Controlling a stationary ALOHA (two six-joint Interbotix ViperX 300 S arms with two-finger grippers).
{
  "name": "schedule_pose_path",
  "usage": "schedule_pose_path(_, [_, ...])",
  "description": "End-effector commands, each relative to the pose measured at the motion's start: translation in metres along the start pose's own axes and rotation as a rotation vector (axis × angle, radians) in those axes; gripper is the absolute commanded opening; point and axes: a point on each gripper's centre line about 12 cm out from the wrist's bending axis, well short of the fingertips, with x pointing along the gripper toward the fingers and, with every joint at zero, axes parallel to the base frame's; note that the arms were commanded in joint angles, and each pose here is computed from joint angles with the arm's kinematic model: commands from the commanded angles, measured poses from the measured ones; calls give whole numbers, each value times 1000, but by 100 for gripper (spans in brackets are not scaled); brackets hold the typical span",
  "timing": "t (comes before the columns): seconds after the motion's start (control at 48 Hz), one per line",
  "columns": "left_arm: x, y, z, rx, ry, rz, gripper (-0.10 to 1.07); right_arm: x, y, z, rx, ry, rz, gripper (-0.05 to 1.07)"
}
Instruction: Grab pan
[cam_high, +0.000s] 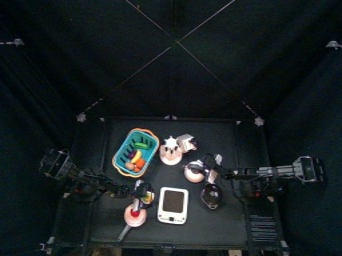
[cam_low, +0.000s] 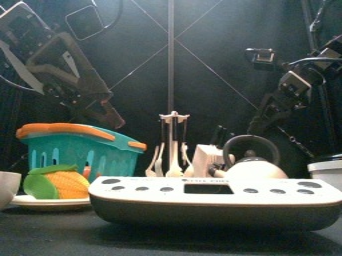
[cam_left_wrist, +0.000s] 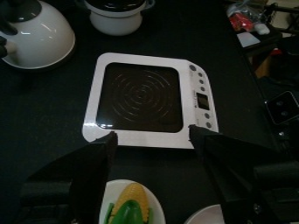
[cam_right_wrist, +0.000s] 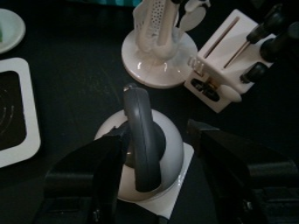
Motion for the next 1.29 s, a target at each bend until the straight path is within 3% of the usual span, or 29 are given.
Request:
schedule_pose_path(0.0, [-1, -1, 13, -24, -38, -1, 99, -14, 4, 13, 4, -72, 35, 89])
schedule_pose_path(0.146, [-27, -6, 21, -107, -7, -59, 98, -23, 5, 12, 7, -98, 55, 89])
schedule_pose_path(0.292, [-52, -6, 13, -236, 78, -112, 98, -19, 6, 7, 2, -76, 51, 89])
schedule_pose_path(0.5, [-67, -14, -9, -283, 237, -201, 98, -15, 8, 3, -3, -54, 57, 89])
schedule_pose_path(0.604, [-74, -20, -6, -316, 270, -248, 98, -14, 8, 2, -6, -47, 56, 89])
schedule_pose_path(0.688, [-76, -13, -2, -350, 266, -241, 98, -13, 9, 2, -5, -44, 60, 89])
schedule_pose_path(0.771, [-77, -1, 8, -382, 234, -213, 98, -12, 10, 1, -7, -39, 66, 89])
schedule_pose_path(0.979, [-90, 25, 60, -480, 70, -184, 98, -10, 11, -1, -9, -29, 66, 89])
schedule_pose_path(1.062, [-98, 36, 74, -486, 2, -160, 98, -9, 11, -3, -13, -18, 63, 89])
schedule_pose_path(1.146, [-111, 50, 92, -490, -117, -110, 98, -7, 11, -5, -17, -10, 63, 89])
schedule_pose_path(1.271, [-130, 54, 108, -417, -262, -74, 98, -3, 12, -8, -21, 9, 60, 89])
